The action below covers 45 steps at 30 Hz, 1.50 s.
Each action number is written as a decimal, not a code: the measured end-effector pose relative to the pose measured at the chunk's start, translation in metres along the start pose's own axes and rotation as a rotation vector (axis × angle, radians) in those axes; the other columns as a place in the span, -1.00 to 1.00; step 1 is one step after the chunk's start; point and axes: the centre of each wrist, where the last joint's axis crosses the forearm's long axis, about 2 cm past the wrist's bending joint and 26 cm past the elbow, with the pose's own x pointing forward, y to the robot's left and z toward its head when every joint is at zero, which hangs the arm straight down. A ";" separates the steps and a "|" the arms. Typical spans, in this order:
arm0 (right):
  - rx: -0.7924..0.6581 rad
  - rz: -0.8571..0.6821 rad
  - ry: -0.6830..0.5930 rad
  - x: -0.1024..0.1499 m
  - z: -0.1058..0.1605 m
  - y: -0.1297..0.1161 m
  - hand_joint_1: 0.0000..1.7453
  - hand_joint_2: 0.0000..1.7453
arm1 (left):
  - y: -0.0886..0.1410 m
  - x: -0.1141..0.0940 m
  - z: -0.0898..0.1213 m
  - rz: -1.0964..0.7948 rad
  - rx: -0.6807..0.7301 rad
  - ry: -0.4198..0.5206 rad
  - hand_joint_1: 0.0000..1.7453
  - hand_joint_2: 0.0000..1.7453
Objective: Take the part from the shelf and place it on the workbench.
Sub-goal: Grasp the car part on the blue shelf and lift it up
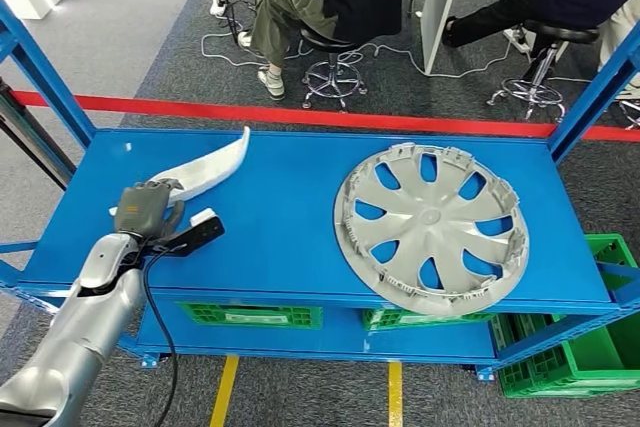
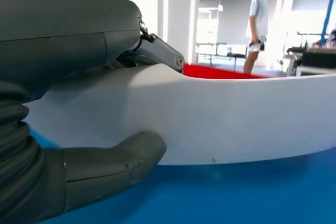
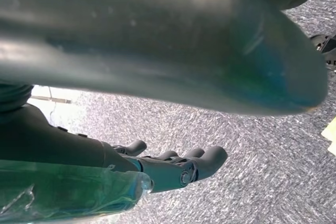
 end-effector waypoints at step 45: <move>-0.086 -0.147 -0.050 0.001 0.000 0.003 -1.00 -1.00 | 0.020 0.145 0.035 0.005 0.364 -0.305 1.00 1.00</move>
